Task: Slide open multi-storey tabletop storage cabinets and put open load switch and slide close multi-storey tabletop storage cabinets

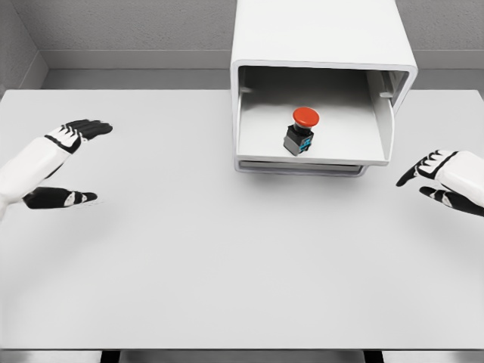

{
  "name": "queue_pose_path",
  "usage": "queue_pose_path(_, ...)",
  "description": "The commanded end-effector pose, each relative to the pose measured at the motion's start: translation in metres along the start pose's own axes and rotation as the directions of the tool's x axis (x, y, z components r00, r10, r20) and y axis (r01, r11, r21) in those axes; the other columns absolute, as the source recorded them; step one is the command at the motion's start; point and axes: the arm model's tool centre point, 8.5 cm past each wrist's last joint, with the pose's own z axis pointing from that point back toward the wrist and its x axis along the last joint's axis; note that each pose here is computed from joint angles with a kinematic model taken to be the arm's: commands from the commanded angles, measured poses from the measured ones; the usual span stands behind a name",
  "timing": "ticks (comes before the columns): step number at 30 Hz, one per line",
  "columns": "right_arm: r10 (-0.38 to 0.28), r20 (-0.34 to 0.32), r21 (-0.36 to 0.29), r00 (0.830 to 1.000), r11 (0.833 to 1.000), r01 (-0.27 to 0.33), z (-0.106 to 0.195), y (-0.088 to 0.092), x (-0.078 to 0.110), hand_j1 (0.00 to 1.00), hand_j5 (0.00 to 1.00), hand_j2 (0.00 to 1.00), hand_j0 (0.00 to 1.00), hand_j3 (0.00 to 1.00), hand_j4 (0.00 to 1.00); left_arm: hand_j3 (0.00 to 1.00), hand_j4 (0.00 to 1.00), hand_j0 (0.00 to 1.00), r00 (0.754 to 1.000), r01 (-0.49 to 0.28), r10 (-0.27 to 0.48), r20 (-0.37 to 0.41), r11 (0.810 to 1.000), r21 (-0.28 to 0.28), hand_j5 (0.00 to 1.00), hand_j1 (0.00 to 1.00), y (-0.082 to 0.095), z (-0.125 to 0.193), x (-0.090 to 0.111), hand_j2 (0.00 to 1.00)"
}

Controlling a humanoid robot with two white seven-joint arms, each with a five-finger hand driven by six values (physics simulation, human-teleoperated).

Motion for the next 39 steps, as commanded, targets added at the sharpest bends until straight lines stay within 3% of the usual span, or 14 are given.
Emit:
queue_pose_path(1,-0.002,0.023,-0.011,1.000,1.000,0.002,-0.004,-0.002,0.007,0.57,0.57,0.57,0.57,0.57,0.57,1.00,1.00,1.00,0.990,-0.047,0.054,-0.132,0.997,0.059,1.00,1.00,0.015,0.036,-0.042,1.00)
queue_pose_path(3,-0.012,0.063,-0.017,0.998,1.000,0.013,-0.011,0.002,0.019,0.57,0.57,0.57,0.57,0.57,0.57,1.00,1.00,1.00,0.977,-0.097,0.104,-0.187,0.994,0.047,1.00,1.00,0.000,0.046,-0.060,1.00)
queue_pose_path(5,-0.024,0.070,-0.022,0.997,0.999,0.026,-0.013,0.005,0.022,0.58,0.58,0.58,0.58,0.58,0.58,1.00,1.00,1.00,0.977,-0.094,0.098,-0.190,0.995,0.029,1.00,1.00,-0.004,0.044,-0.059,1.00)
queue_pose_path(9,-0.043,0.091,-0.027,0.995,0.999,0.046,-0.018,0.011,0.029,0.58,0.58,0.58,0.58,0.58,0.58,1.00,1.00,1.00,0.980,-0.105,0.089,-0.179,0.991,-0.082,1.00,1.00,-0.037,0.025,-0.053,1.00)
queue_pose_path(12,-0.058,0.097,-0.037,0.994,0.997,0.062,-0.021,0.015,0.031,0.58,0.58,0.58,0.58,0.58,0.58,1.00,1.00,1.00,0.978,-0.129,0.112,-0.177,0.988,-0.085,1.00,1.00,-0.052,0.020,-0.050,1.00)
queue_pose_path(15,-0.060,0.099,-0.041,0.993,0.997,0.064,-0.022,0.016,0.032,0.58,0.58,0.58,0.58,0.58,0.58,1.00,1.00,1.00,0.955,-0.212,0.188,-0.229,0.974,-0.085,1.00,1.00,-0.077,0.027,-0.064,1.00)
queue_pose_path(24,-0.057,0.102,-0.063,0.993,0.996,0.063,-0.028,0.018,0.033,0.58,0.58,0.58,0.58,0.58,0.58,1.00,1.00,1.00,0.950,-0.238,0.224,-0.220,0.970,-0.041,1.00,1.00,-0.072,0.028,-0.067,1.00)
queue_pose_path(39,-0.033,0.116,-0.071,0.993,0.997,0.041,-0.046,0.014,0.030,0.58,0.58,0.58,0.58,0.58,0.58,1.00,1.00,1.00,0.947,-0.241,0.226,-0.228,0.970,-0.039,1.00,1.00,-0.072,0.031,-0.069,1.00)
